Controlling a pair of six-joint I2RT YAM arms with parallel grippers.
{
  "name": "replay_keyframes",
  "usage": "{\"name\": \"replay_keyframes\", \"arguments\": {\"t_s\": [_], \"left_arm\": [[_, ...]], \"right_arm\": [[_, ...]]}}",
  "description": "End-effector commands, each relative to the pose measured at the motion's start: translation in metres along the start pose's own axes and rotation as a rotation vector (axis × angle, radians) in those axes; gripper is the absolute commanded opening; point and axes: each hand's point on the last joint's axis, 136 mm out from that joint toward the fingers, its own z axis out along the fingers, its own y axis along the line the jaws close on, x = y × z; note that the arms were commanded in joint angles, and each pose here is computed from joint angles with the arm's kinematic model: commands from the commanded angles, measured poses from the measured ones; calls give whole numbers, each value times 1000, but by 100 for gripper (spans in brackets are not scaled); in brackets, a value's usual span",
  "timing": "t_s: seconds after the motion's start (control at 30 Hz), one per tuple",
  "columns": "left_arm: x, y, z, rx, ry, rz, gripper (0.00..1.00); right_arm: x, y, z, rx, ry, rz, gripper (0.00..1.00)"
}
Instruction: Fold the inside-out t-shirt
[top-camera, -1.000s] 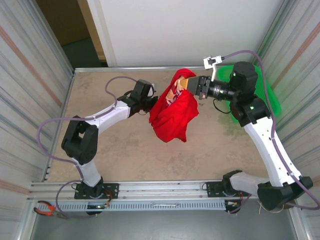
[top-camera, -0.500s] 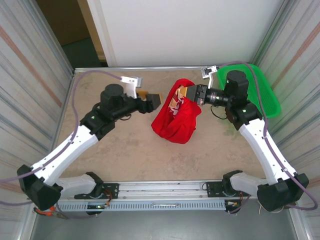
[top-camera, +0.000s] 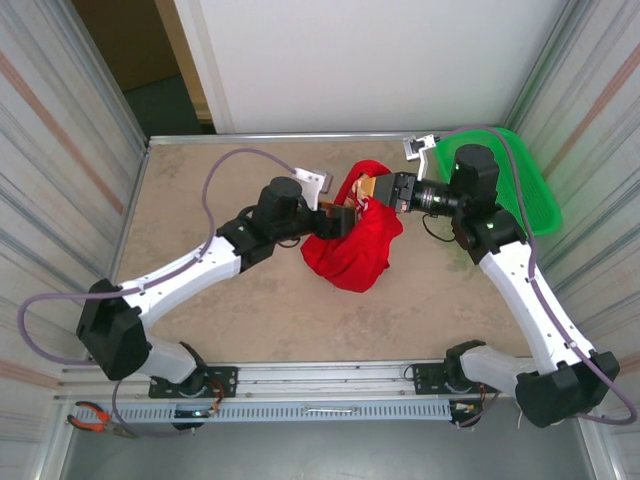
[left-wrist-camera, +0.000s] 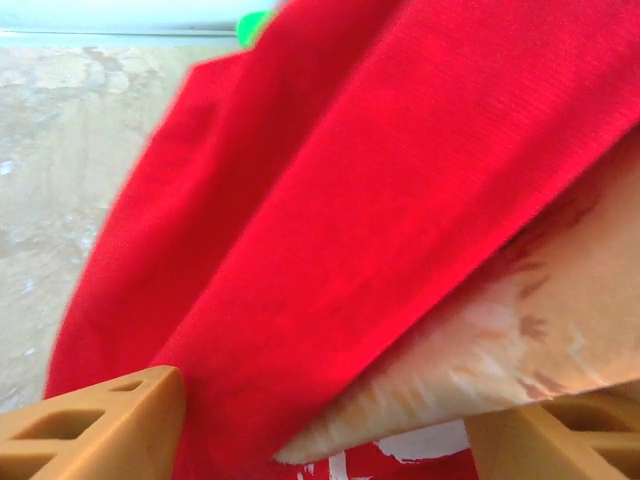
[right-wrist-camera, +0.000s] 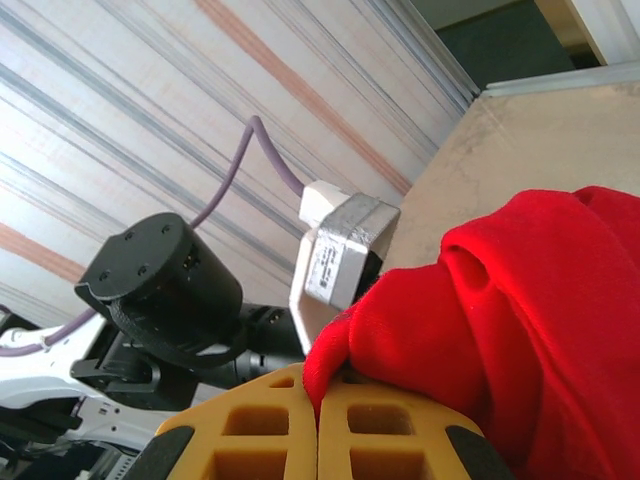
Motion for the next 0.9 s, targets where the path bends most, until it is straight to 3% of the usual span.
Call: {"name": "replay_keyframes", "arguments": {"t_s": [0.0, 0.13, 0.17, 0.2, 0.33, 0.4, 0.47, 0.5, 0.53, 0.63, 0.77, 0.87], "left_arm": [[2, -31, 8, 117, -15, 34, 81], [13, -35, 26, 142, 18, 7, 83], [16, -34, 31, 143, 28, 1, 78], [16, -33, 36, 137, 33, -9, 69], [0, -33, 40, 147, 37, -51, 0], [-17, -33, 30, 158, 18, -86, 0], [-35, -35, 14, 188, -1, -124, 0], [-43, -37, 7, 207, -1, -145, 0], [-53, -40, -3, 238, 1, -168, 0], [-77, -48, -30, 329, -2, -234, 0], [-105, -56, -62, 438, -19, -296, 0], [-115, -58, -73, 509, 17, -368, 0]], "right_arm": [[-5, 15, -5, -35, -29, -33, 0], [-5, 12, -4, -26, -32, -29, 0], [-5, 12, -4, -23, -35, -30, 0], [-5, 10, -4, -18, -35, -28, 0], [-1, -2, -10, 27, -47, -21, 0], [3, -19, -15, 83, -55, -1, 0], [11, -45, -20, 163, -70, 26, 42], [16, -59, -23, 209, -75, 40, 59], [23, -76, -26, 263, -83, 59, 69], [51, -127, -30, 396, -72, 118, 74], [98, -199, -33, 598, -8, 238, 71], [107, -209, -34, 638, 9, 289, 65]]}}
